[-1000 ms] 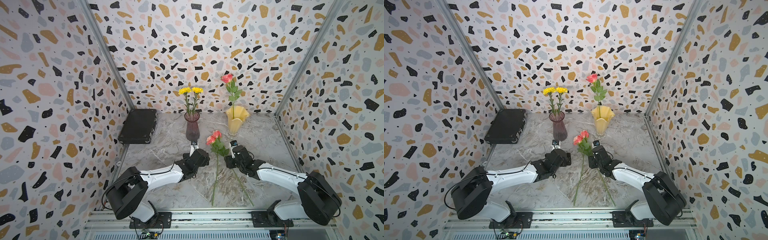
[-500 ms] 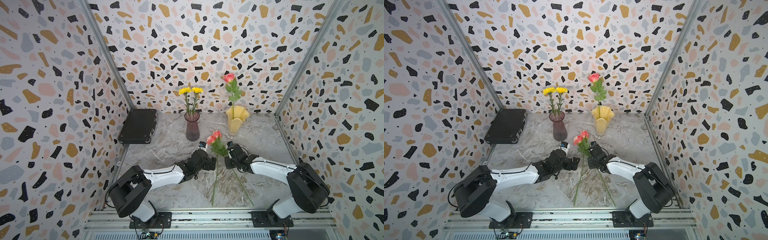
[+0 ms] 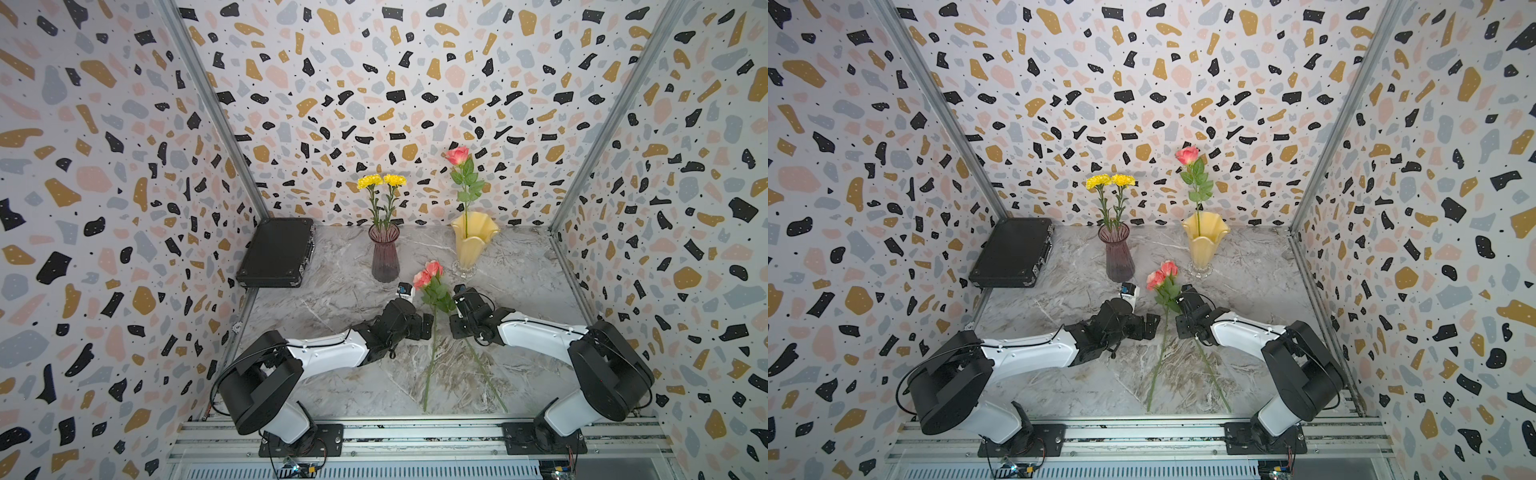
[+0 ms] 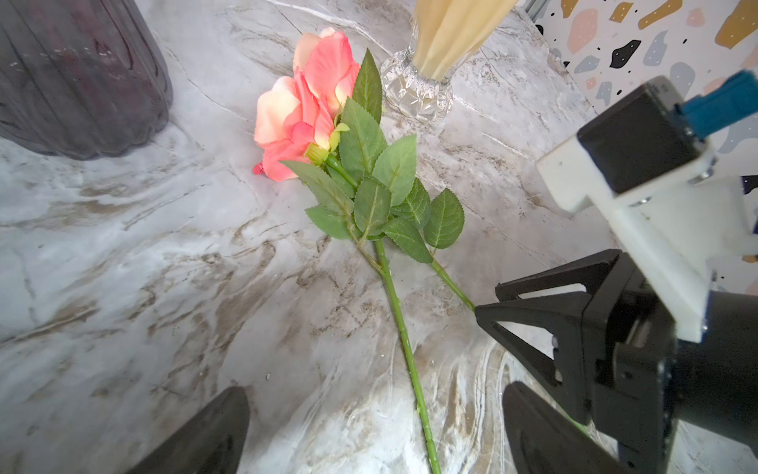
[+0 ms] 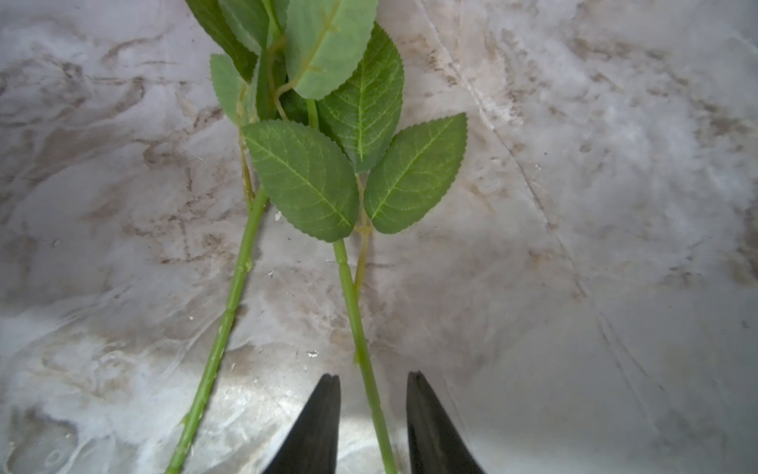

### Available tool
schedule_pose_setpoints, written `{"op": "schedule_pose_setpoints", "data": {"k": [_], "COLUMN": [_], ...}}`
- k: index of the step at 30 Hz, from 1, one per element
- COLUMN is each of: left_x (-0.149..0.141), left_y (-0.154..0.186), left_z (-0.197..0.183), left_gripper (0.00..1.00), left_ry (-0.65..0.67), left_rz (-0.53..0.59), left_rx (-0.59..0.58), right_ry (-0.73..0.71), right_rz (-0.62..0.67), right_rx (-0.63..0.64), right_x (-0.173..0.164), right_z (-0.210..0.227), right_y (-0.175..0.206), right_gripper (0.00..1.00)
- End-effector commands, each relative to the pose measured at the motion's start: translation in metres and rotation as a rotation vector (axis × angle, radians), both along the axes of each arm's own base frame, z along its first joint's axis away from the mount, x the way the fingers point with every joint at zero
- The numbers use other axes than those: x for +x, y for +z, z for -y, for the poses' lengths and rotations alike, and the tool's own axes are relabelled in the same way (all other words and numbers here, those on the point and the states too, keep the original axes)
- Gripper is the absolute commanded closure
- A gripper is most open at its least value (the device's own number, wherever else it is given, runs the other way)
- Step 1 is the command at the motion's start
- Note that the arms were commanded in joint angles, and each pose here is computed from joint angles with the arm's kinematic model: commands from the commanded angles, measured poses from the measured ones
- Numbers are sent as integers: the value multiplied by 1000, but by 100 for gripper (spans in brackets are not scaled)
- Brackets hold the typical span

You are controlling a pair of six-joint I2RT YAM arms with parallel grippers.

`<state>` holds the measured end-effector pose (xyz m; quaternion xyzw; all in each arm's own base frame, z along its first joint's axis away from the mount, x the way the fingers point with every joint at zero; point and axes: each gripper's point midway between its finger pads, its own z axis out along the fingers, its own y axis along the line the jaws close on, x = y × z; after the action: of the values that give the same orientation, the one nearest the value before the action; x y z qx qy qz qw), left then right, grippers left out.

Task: Arrange the flowers in different vases according to their colors
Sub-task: Pick up the flower at the center of the board.

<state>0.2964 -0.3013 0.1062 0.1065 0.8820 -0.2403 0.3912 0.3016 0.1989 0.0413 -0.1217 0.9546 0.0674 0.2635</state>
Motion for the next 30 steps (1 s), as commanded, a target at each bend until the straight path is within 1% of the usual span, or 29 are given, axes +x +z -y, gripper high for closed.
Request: {"op": "schedule_pose_setpoints", "data": {"k": [1, 12, 30], "left_x": [5, 6, 6], "left_y": [9, 8, 7], "left_z": [6, 6, 6], "left_gripper": [0, 1, 1], "left_ry": [4, 5, 2], "left_rz": [21, 17, 13], "left_rx": [-36, -24, -25], "right_ry": [2, 11, 8], "right_rz": [-17, -75, -90], "right_rx": [13, -9, -22], "right_x": [2, 1, 2], "right_z": [-6, -10, -10], "right_y": [5, -7, -11], "right_gripper": [68, 69, 69]}}
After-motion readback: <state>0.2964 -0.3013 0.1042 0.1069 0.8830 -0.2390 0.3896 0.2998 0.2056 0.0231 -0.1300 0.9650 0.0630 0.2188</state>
